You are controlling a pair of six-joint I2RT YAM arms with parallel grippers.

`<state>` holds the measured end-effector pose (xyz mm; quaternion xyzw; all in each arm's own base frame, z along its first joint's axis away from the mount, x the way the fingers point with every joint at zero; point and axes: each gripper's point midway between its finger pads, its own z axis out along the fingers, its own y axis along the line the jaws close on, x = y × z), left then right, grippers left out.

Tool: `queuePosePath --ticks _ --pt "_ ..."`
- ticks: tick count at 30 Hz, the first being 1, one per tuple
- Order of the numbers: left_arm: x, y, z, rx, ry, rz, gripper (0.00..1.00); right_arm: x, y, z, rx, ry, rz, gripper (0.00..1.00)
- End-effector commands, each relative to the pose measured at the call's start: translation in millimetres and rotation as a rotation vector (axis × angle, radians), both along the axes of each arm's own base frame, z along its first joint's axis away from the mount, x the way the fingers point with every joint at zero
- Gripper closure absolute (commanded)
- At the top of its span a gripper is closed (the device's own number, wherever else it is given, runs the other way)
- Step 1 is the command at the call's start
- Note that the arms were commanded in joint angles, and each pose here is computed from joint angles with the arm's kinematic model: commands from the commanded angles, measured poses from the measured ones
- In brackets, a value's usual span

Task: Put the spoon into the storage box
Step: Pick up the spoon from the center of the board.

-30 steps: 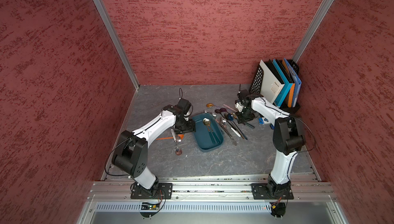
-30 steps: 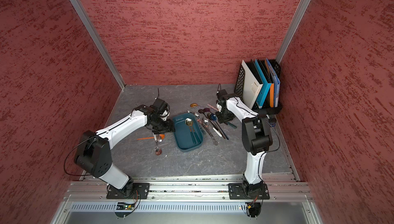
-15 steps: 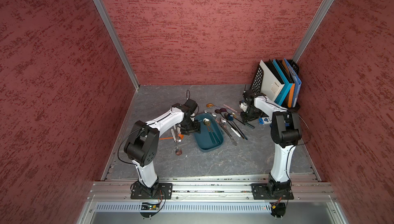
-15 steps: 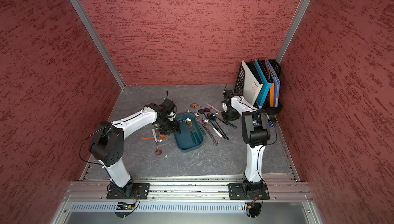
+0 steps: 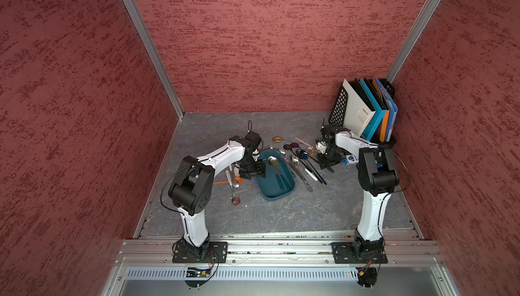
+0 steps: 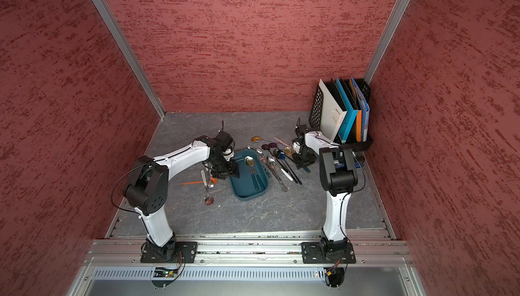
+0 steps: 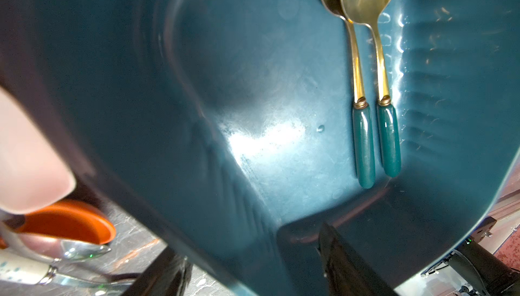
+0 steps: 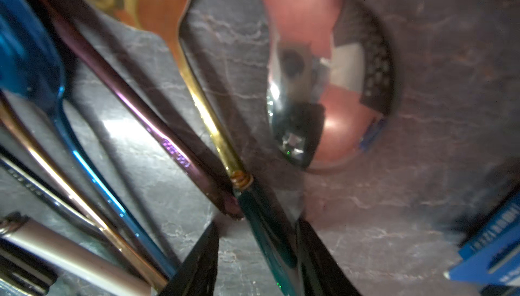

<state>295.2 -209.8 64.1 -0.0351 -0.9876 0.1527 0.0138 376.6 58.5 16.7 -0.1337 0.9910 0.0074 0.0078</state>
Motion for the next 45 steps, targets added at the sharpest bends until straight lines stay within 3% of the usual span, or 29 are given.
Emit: queuePosePath --ticks 1,14,28,36,45 --pt "0 4 1 -0.009 0.002 -0.011 0.27 -27 8 -11 0.055 0.081 -0.049 0.55" --pt "-1 19 -5 0.034 0.012 -0.036 0.32 -65 28 -5 0.141 0.154 -0.089 0.64" --pt "20 34 -13 0.137 -0.013 -0.084 0.57 -99 41 -7 0.122 0.228 -0.08 0.7" --pt "30 32 -8 0.142 -0.042 -0.094 0.58 -104 35 -13 0.066 0.242 -0.083 0.77" --pt "20 36 19 0.099 -0.088 -0.063 0.53 -101 32 -7 0.052 0.212 -0.077 0.86"
